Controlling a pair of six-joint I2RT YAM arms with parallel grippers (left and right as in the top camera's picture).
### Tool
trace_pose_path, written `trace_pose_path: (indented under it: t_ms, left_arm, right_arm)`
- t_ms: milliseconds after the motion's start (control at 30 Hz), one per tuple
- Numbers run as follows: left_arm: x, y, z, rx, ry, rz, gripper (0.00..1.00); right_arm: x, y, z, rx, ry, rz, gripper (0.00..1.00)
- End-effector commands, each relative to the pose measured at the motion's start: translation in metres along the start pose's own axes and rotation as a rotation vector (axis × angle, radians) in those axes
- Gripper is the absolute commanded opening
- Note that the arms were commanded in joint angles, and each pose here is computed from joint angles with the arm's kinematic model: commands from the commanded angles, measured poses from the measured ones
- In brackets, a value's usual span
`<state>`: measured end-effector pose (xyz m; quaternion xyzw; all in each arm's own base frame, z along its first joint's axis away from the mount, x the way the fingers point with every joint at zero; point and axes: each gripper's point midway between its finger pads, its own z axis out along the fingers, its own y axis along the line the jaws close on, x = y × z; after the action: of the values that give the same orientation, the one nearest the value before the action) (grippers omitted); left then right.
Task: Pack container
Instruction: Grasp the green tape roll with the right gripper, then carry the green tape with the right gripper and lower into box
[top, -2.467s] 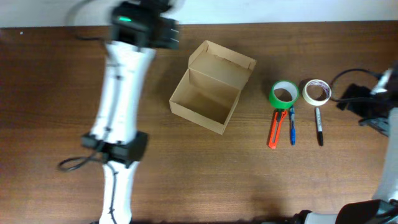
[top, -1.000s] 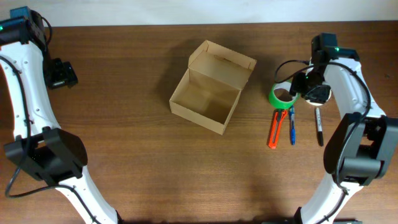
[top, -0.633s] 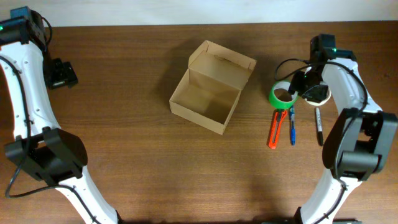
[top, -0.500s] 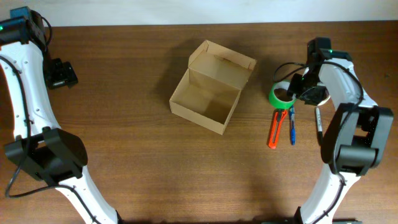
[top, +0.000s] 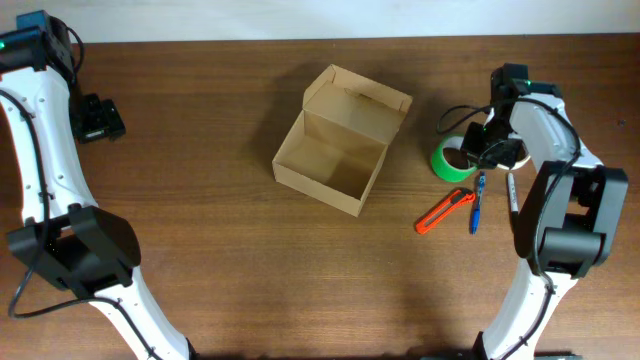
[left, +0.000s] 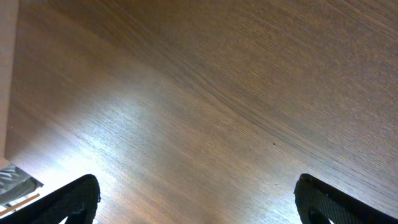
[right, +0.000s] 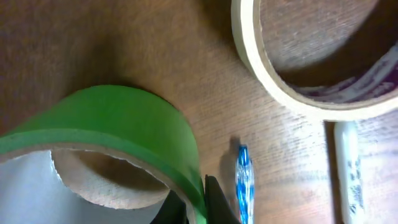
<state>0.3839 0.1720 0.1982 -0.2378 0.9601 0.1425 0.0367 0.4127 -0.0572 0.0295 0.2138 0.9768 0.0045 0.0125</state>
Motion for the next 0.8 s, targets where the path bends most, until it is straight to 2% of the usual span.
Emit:
trace_pose_path:
  t_ms: [0, 200, 433, 600, 767]
  left_arm:
    - [0.000, 0.001, 0.001, 0.006, 0.003, 0.005, 1.00]
    - [0.000, 0.001, 0.001, 0.006, 0.004, 0.005, 1.00]
    - [0.000, 0.001, 0.001, 0.006, 0.003, 0.005, 1.00]
    - [0.000, 0.001, 0.001, 0.006, 0.003, 0.005, 1.00]
    - [0.000, 0.001, 0.001, 0.006, 0.003, 0.005, 1.00]
  right_arm:
    - [-0.022, 0.012, -0.049, -0.052, -0.111, -0.038, 0.03]
    - [-0.034, 0.020, -0.157, -0.098, -0.277, -0.066, 0.03]
    - [0.001, 0.065, -0.256, -0.158, -0.420, -0.312, 0.04]
    - [0.040, 0.120, -0.285, -0.177, -0.476, -0.543, 0.04]
    - [0.071, 0.179, -0.286, -0.117, -0.542, -0.706, 0.04]
